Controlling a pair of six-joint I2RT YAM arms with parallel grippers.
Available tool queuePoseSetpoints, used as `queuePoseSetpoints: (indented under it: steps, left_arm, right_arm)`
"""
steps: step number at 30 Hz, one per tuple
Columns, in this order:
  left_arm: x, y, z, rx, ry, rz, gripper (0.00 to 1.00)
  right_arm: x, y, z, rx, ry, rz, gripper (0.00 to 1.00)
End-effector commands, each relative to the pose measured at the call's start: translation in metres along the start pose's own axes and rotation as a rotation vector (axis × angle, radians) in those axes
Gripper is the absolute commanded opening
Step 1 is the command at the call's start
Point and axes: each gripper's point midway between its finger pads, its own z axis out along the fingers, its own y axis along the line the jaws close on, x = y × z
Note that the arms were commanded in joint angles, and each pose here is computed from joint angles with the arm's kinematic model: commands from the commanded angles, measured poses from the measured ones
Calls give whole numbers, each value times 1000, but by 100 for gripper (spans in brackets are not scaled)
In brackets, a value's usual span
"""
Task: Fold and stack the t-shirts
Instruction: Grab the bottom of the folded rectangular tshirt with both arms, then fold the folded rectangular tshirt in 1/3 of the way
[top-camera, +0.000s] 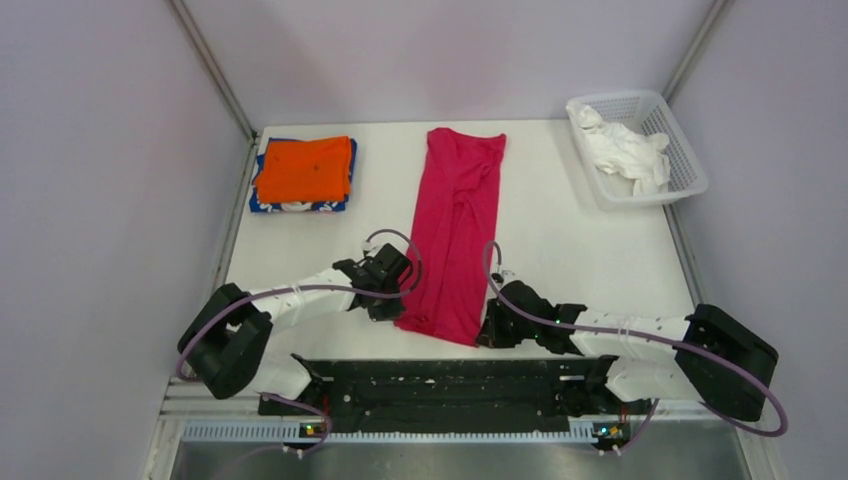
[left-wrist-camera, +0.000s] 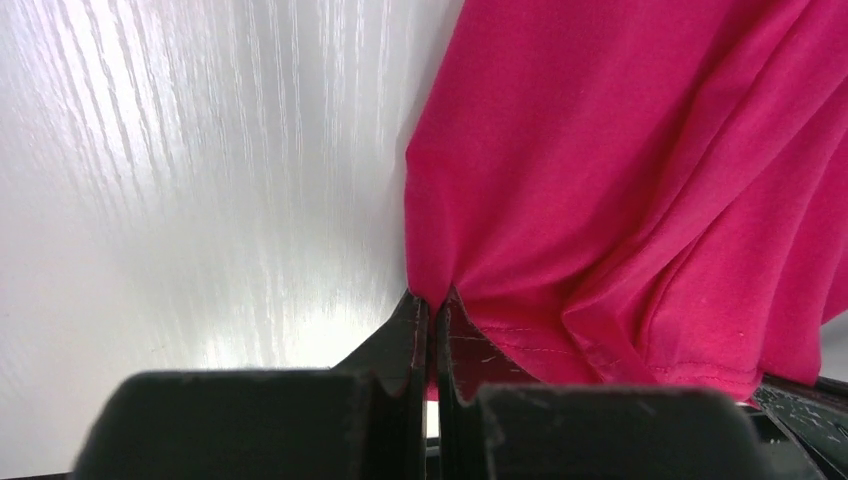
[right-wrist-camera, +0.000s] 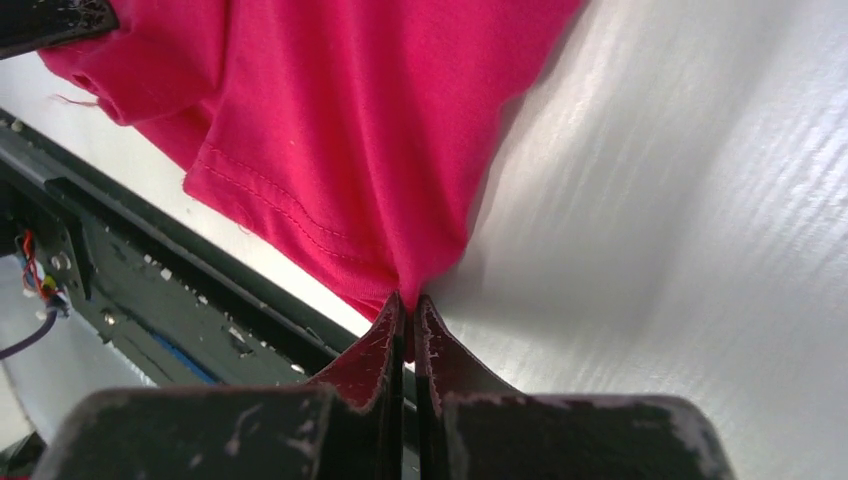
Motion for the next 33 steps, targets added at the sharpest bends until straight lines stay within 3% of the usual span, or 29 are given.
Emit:
queuePoseSetpoints:
  steps: [1,7,13,22,33]
  left_arm:
    - [35,24,-1,-60,87,32,0]
    - [27,8,-30,39,9,-12,0]
    - [-4,-23,-53,128,-75,6,0]
    - [-103,-69,-69,105,-274,14,0]
    - [-201,-94,-40,77,-300,19,0]
  right_arm:
    - [16,9,-1,-59,55,-34,0]
    - [12,26,-10,-91,55,-56,0]
    - [-24,42,-32,-82,-71,-96,0]
    - [-120,40,-39,-45,-278,-51,0]
    - [-234,3,-37,66,-442,-19,0]
